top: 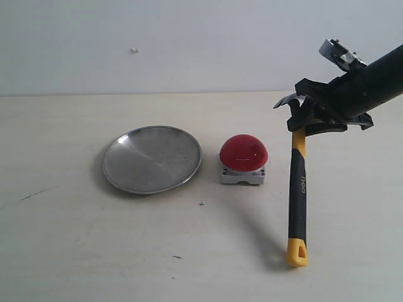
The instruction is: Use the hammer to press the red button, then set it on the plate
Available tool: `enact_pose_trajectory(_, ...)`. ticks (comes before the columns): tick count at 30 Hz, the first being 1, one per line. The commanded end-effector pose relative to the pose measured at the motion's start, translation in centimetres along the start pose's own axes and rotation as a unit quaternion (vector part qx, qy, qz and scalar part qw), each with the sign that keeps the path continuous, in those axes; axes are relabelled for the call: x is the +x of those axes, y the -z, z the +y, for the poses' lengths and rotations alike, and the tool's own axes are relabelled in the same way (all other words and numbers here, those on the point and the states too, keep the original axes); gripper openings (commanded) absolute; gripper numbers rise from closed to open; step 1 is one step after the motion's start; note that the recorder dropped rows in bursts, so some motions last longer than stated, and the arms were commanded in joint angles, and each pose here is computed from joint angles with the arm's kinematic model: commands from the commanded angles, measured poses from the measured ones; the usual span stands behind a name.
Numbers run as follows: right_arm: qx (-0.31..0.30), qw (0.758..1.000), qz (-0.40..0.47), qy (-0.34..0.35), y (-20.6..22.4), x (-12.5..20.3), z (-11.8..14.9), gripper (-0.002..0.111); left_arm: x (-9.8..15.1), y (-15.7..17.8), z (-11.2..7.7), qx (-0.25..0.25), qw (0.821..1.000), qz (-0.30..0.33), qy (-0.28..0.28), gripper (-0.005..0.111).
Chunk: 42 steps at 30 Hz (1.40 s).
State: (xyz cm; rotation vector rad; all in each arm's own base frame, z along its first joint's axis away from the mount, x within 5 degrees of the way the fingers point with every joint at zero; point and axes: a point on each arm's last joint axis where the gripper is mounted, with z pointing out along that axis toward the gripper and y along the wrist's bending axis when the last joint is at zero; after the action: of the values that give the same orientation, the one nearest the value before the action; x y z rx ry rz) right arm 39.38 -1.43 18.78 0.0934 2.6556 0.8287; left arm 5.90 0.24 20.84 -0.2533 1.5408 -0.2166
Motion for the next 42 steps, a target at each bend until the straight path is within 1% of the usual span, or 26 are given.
enact_pose_trajectory(1, -0.027, 1.0, -0.01, 0.003, 0.4, -0.4, 0.8, 0.0, 0.1, 0.1, 0.0, 0.001, 1.0, -0.003, 0.0, 0.0)
enact_pose_trajectory(5, -0.038, 0.999, -0.017, -0.004, 0.5, -0.6, 1.0, 0.0, 0.0, 0.1, -0.1, 0.005, 1.0, -0.007, 0.0, 0.0)
enact_pose_trajectory(6, -0.042, 0.999, -0.015, -0.003, 0.5, -0.5, 1.1, 0.0, -0.2, 0.1, -0.2, 0.014, 1.0, -0.015, 0.0, 0.0)
enact_pose_trajectory(8, -0.05, 0.999, -0.008, -0.002, 0.5, -0.4, 1.2, 0.0, -0.7, 0.1, -0.8, 0.049, 0.998, -0.046, 0.017, 0.0)
enact_pose_trajectory(9, -0.051, 0.999, -0.006, -0.002, 0.5, -0.4, 1.2, 0.0, -0.9, 0.2, -1.0, 0.056, 0.997, -0.053, 0.019, 0.0)
enact_pose_trajectory(11, -0.054, 0.999, -0.003, -0.003, 0.5, -0.3, 1.3, 0.0, -1.1, 0.2, -1.2, 0.071, 0.995, -0.066, 0.018, 0.0)
enact_pose_trajectory(13, -0.057, 0.998, 0.0, -0.003, 0.5, -0.3, 1.3, 0.0, -1.1, 0.2, -1.3, 0.073, 0.995, -0.068, 0.015, 0.0)
enact_pose_trajectory(15, -0.06, 0.998, 0.004, -0.003, 0.5, -0.2, 1.4, 0.0, -1.2, 0.3, -1.4, 0.08, 0.994, -0.073, 0.026, 0.0)
enact_pose_trajectory(18, -0.06, 0.998, -0.003, 0.002, 1.1, -0.3, 1.7, 0.0, -2.0, 0.6, -2.1, 0.125, 0.985, -0.11, 0.035, 0.0)
enact_pose_trajectory(19, -0.059, 0.998, -0.009, 0.001, 1.5, -0.4, 1.7, 0.0, -2.0, 0.5, -2.3, 0.136, 0.984, -0.109, 0.037, 0.0)
enact_pose_trajectory(21, -0.051, 0.998, -0.022, 0.008, 2.8, -0.5, 1.6, 0.0, -1.5, -0.1, -3.0, 0.168, 0.983, -0.074, 0.025, 0.0)
enact_pose_trajectory(22, -0.043, 0.999, -0.027, 0.014, 3.6, -0.5, 1.6, 0.0, -1.0, -0.8, -3.6, 0.195, 0.98, -0.037, 0.021, 0.0)
enact_pose_trajectory(23, -0.041, 0.999, -0.029, 0.016, 3.8, -0.5, 1.6, 0.0, -0.8, -1.2, -3.7, 0.2, 0.979, -0.019, 0.023, 0.0)
enact_pose_trajectory(24, -0.036, 0.999, -0.031, 0.02, 4.2, -0.5, 1.9, 0.0, -0.2, -2.0, -4.2, 0.224, 0.974, 0.018, 0.03, 0.0)
enact_pose_trajectory(25, -0.034, 0.999, -0.03, 0.022, 4.3, -0.4, 1.9, 0.0, 0.0, -2.4, -4.4, 0.234, 0.971, 0.036, 0.033, 0.0)
enact_pose_trajectory(27, -0.036, 0.999, -0.034, 0.02, 4.4, -0.5, 2.0, 0.0, -0.4, -3.9, -5.6, 0.28, 0.956, 0.079, 0.03, 0.0)
enact_pose_trajectory(28, -0.038, 0.999, -0.034, 0.02, 4.4, -0.5, 2.0, 0.0, -0.8, -5.3, -6.6, 0.326, 0.937, 0.121, 0.026, 0.0)
enact_pose_trajectory(29, -0.038, 0.999, -0.034, 0.02, 4.4, -0.5, 2.0, 0.0, -1.1, -6.4, -7.4, 0.358, 0.921, 0.148, 0.03, 0.0)
enact_pose_trajectory(30, -0.038, 0.999, -0.034, 0.02, 4.4, -0.5, 2.0, 0.0, -1.3, -8.0, -8.3, 0.404, 0.894, 0.189, 0.038, 0.0)
enact_pose_trajectory(31, -0.038, 0.999, -0.034, 0.02, 4.4, -0.5, 2.0, 0.0, -1.7, -8.7, -8.9, 0.435, 0.876, 0.204, 0.035, 0.0)
enact_pose_trajectory(33, -0.037, 0.999, -0.034, 0.02, 4.4, -0.5, 2.0, 0.0, -1.8, -10.3, -9.5, 0.472, 0.846, 0.246, 0.041, 0.0)
enact_pose_trajectory(34, -0.037, 0.999, -0.035, 0.02, 4.4, -0.5, 2.0, 0.0, -1.9, -11.0, -9.6, 0.478, 0.836, 0.264, 0.046, 0.0)
enact_pose_trajectory(35, -0.036, 0.999, -0.036, 0.02, 4.4, -0.5, 2.0, 0.0, -2.0, -11.9, -9.8, 0.482, 0.828, 0.283, 0.043, 0.0)
enact_pose_trajectory(37, -0.034, 0.998, -0.039, 0.021, 4.4, -0.6, 1.9, 0.0, -1.8, -13.2, -9.8, 0.478, 0.823, 0.305, 0.044, 0.0)
enact_pose_trajectory(42, -0.03, 0.998, -0.045, 0.02, 4.4, -0.7, 1.9, 0.0, -1.4, -14.8, -9.7, 0.474, 0.82, 0.317, 0.049, 0.0)
